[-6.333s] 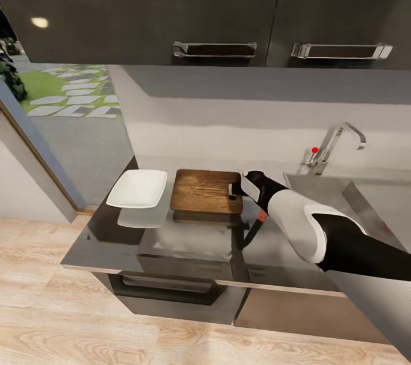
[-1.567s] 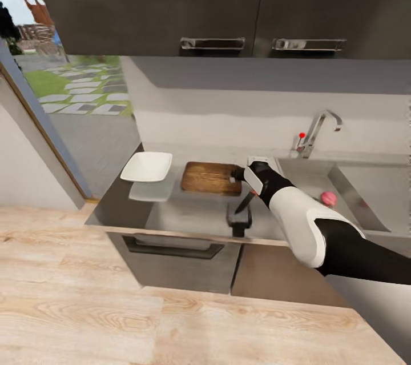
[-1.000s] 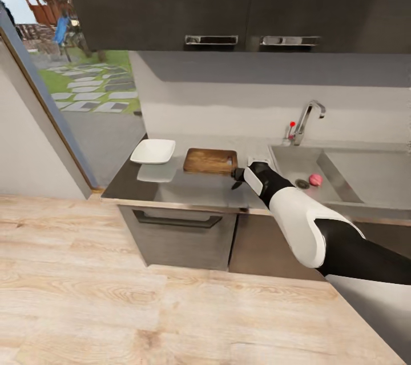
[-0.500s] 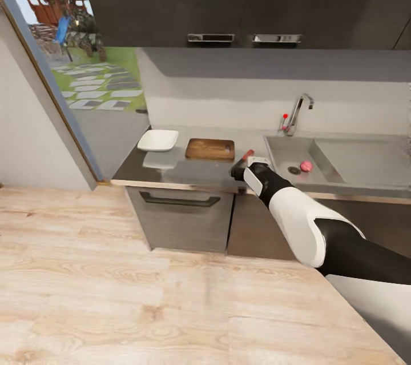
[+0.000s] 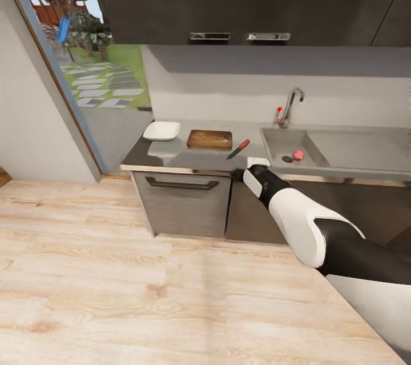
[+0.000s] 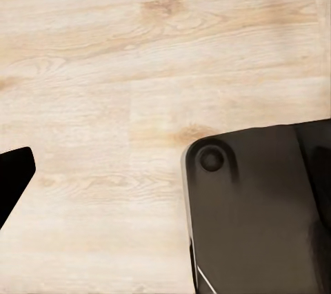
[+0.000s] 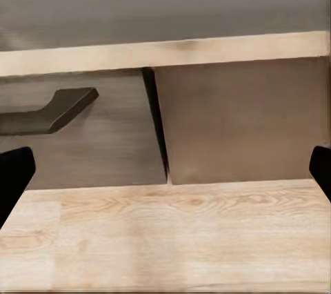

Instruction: In the kitchen, take the Vidalia onion out of the sink, dice it on the chopping board with the paring knife, put the diced onion into the bowl on the countertop, then place both the paring knife and the chopping board into the sink.

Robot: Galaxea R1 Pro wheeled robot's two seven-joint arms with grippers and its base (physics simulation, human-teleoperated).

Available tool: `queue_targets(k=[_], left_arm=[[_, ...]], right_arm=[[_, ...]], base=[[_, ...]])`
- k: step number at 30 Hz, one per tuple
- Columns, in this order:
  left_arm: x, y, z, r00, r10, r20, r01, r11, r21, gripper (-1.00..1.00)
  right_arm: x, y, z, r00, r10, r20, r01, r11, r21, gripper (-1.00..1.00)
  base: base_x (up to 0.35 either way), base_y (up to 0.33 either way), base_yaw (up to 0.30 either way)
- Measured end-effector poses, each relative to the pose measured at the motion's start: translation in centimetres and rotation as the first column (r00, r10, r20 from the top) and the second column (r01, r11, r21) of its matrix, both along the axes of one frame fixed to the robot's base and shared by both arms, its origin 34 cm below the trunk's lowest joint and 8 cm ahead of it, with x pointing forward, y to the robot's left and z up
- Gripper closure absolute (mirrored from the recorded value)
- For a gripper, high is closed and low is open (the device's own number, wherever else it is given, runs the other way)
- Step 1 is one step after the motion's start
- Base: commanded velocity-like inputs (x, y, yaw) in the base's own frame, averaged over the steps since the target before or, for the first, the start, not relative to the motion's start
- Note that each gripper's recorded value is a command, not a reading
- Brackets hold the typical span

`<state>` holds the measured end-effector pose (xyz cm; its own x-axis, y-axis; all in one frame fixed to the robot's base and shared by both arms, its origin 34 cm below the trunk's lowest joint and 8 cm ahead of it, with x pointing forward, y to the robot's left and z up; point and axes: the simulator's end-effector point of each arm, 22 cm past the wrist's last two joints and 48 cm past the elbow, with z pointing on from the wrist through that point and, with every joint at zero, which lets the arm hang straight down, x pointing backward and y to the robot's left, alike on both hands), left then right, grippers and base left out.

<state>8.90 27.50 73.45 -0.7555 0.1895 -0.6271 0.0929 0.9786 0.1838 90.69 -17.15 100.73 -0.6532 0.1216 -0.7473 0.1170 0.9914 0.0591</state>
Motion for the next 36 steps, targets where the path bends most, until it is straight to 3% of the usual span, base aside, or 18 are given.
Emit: queue_targets(k=[12, 15, 18, 21, 24, 28, 32, 33, 34, 36], left_arm=[[0.0, 0.0, 0.0, 1.000, 0.003, 0.001, -0.003, 1.000, 0.001, -1.00], [0.0, 0.2, 0.0, 1.000, 0.005, 0.001, -0.005, 1.000, 0.004, -1.00], [0.0, 0.5, 0.0, 1.000, 0.009, 0.002, -0.009, 1.000, 0.009, -1.00], [0.1, 0.9, 0.0, 1.000, 0.008, 0.003, -0.008, 1.000, 0.015, -1.00], [0.1, 1.1, 0.0, 1.000, 0.007, 0.004, -0.007, 1.000, 0.019, -1.00], [0.2, 1.2, 0.1, 1.000, 0.008, 0.005, -0.008, 1.000, 0.020, -1.00], [0.5, 1.0, 0.1, 1.000, 0.009, 0.013, -0.009, 1.000, 0.015, -1.00], [0.4, 1.0, -1.4, 0.998, -0.010, -0.068, 0.014, 0.998, 0.053, -1.00], [0.8, 0.8, -1.9, 0.996, -0.017, -0.091, 0.023, 0.998, 0.064, -1.00], [2.0, 0.4, -2.9, 0.991, -0.027, -0.131, 0.038, 0.996, 0.078, -1.00]], right_arm=[[-1.9, 0.1, -4.2, 1.000, -0.012, 0.013, 0.012, 1.000, -0.002, -1.00], [-5.8, -0.6, -10.0, 0.999, -0.031, -0.035, 0.031, 1.000, -0.003, -1.00], [-9.0, -1.4, -14.0, 0.998, -0.058, 0.003, 0.058, 0.998, -0.009, -1.00], [-13.2, -1.8, -18.1, 0.998, -0.062, 0.030, 0.062, 0.998, -0.028, -1.00], [-18.6, -1.6, -22.3, 0.999, -0.014, 0.036, 0.016, 0.997, -0.072, -1.00], [-24.6, -1.2, -25.6, 0.997, 0.052, 0.059, -0.045, 0.993, -0.107, -1.00], [-31.8, -2.6, -28.4, 0.993, 0.063, 0.095, -0.052, 0.993, -0.109, -1.00], [-34.1, -3.6, -27.9, 0.978, 0.087, 0.191, -0.069, 0.993, -0.099, -1.00], [-40.8, -4.4, -30.3, 0.986, 0.093, 0.135, -0.081, 0.992, -0.094, -1.00], [-43.4, -5.5, -29.9, 0.978, 0.107, 0.180, -0.090, 0.991, -0.101, -1.00]], base=[[-0.328, 0.000, 0.000], [-0.210, 0.000, 0.000], [-0.063, 0.000, 0.000], [-0.019, 0.000, 0.000], [-0.006, 0.000, 0.000], [-0.001, 0.000, 0.000], [0.000, 0.000, 0.000], [0.000, 0.000, 0.000], [0.000, 0.000, 0.000], [0.000, 0.000, 0.000]])
